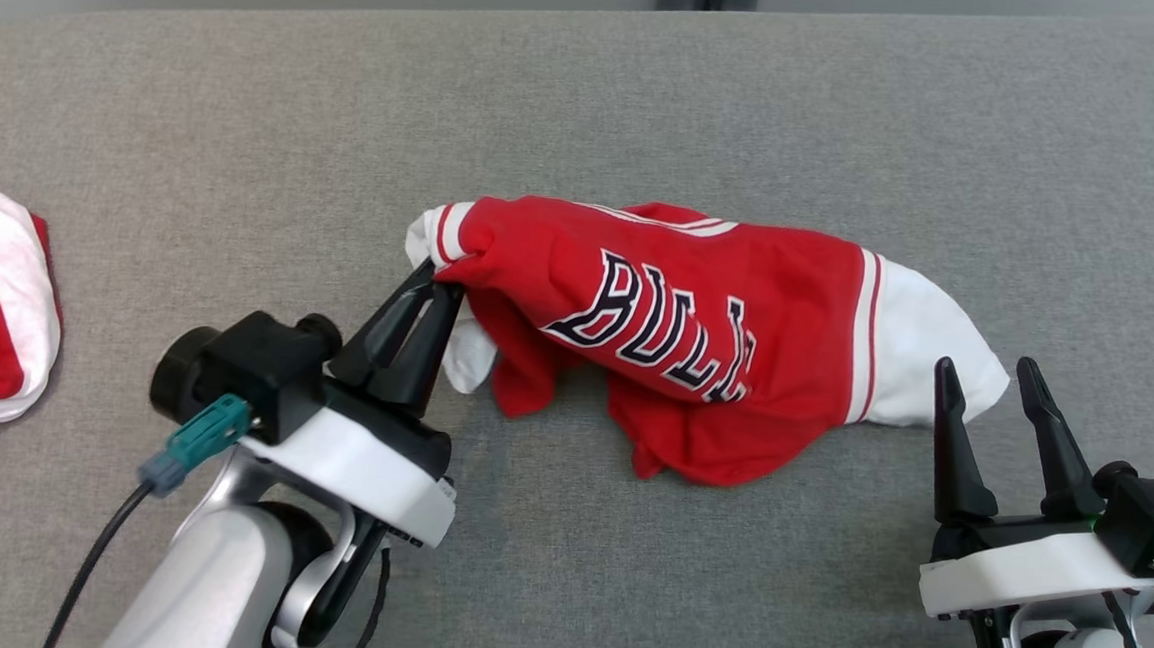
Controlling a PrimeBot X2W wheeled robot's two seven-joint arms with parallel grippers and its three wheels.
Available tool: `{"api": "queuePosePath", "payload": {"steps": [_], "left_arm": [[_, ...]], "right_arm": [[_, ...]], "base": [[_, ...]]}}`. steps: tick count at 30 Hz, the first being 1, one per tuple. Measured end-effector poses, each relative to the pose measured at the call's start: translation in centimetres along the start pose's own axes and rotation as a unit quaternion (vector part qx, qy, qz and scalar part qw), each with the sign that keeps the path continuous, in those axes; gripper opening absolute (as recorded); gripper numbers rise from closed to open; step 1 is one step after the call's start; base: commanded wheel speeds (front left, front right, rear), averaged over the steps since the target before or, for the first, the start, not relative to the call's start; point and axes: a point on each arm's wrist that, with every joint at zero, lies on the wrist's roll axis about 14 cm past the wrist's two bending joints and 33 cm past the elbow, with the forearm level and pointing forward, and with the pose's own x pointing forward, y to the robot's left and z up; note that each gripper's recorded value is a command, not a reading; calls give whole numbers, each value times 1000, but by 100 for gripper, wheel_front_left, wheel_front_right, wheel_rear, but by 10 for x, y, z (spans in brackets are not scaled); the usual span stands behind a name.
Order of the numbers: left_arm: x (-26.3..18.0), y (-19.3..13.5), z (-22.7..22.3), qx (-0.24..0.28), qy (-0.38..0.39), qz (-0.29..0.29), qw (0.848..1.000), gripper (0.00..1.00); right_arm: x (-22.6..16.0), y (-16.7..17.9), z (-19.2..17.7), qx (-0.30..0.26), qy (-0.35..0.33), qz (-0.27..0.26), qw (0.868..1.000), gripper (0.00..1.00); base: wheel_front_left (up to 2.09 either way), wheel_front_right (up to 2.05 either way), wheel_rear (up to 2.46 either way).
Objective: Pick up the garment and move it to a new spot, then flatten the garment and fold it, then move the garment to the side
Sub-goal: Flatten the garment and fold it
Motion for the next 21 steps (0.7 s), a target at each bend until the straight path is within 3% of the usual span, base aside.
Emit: {"api": "queuePosePath", "payload": {"steps": [8, 16, 21], "left_arm": [[-6, 11, 32, 29, -27, 14, 999, 0], [56, 9, 40, 50, -50, -24, 997, 0], [103, -4, 20, 44, -38, -57, 997, 0]], "right_arm": [[10, 9, -4, 4, 4, 15, 1000, 100], [16, 1, -9, 5, 9, 5, 1000, 100], [14, -14, -17, 7, 17, -15, 1000, 100]], "base": [[0, 0, 0], [0, 0, 0], [0, 0, 0]]}}
